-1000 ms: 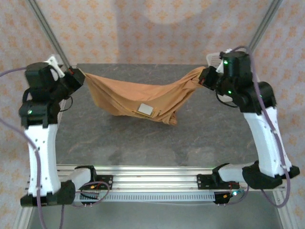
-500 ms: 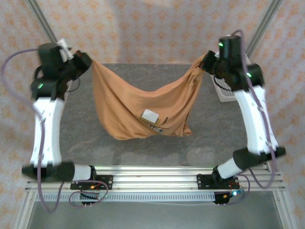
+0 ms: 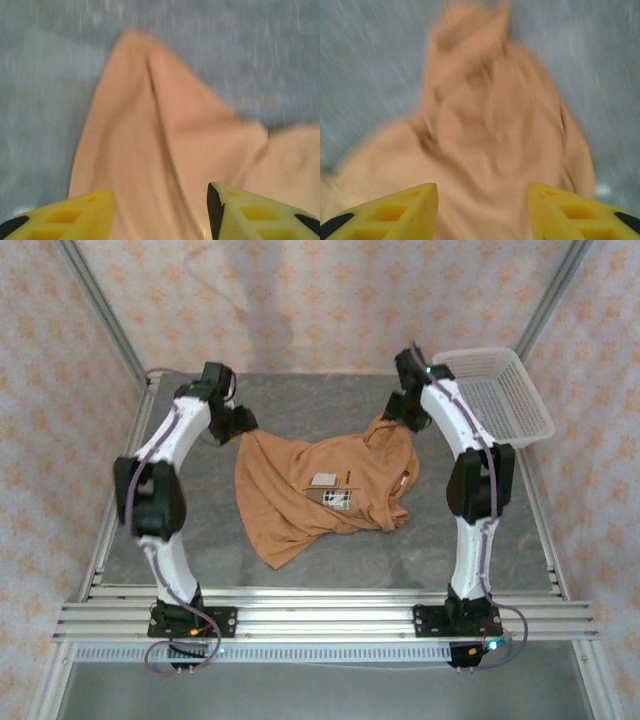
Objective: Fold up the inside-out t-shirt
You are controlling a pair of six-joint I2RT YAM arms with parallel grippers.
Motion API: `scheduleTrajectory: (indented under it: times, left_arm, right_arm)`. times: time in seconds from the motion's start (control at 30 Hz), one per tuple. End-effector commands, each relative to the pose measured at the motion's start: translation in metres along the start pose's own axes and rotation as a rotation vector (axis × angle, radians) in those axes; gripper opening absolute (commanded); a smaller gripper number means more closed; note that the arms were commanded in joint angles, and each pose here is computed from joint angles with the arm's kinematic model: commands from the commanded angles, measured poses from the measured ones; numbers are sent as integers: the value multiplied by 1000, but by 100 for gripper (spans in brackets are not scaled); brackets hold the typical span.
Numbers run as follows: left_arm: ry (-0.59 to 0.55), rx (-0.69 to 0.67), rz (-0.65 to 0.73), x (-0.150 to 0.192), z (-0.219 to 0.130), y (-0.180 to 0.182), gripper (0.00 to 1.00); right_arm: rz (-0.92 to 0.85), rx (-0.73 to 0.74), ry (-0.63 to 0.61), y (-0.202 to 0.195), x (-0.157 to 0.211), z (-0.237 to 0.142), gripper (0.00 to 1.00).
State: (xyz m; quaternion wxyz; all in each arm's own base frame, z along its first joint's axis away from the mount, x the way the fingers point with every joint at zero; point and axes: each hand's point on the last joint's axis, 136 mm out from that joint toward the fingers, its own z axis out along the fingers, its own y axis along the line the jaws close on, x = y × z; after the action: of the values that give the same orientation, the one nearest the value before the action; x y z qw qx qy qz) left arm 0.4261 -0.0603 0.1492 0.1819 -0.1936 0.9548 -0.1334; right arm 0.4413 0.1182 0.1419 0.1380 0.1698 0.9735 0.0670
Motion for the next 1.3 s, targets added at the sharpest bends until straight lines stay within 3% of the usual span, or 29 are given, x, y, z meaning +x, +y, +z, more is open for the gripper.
scheduleTrajectory:
  times: [0.0,0.17,0.33,0.53,0.7,0.8,0.87,0.97,1.0,1.1,1.27]
  left_arm:
    - [-103,47,12,37,-42,5,52]
    - [-6,88,26,129,-31,18,45]
    - [102,62,62,197,-6,25,49]
    - [188,37,93,239,27,24,52]
    - [197,17,90,244,42,28,53]
    - [204,23,72,246,55,27,47]
    - [204,27,63,245,61,25,36]
    - [192,20,53,238,64,25,8]
    - [190,22,49,234,62,25,0]
    - [156,19,30,208,42,33,0]
    - [18,-22,-69,139,-13,80,0]
  right_arm:
    - [-97,-90,-76,8,45,-41,46]
    - [-137,-99,-6,-16,125,-26,33]
    - [-153,-72,43,-38,175,-7,36]
    - [-172,-36,94,-48,199,20,37]
    - [-157,-63,113,-45,206,37,38]
    - [-140,-81,142,-40,210,48,37]
    - [-138,-75,145,-40,210,52,28]
    - [-146,-55,129,-42,205,45,1]
    - [-155,-39,115,-44,201,37,0]
    - [-180,-4,62,-51,186,7,0]
    - [-164,61,1,-83,160,-36,0]
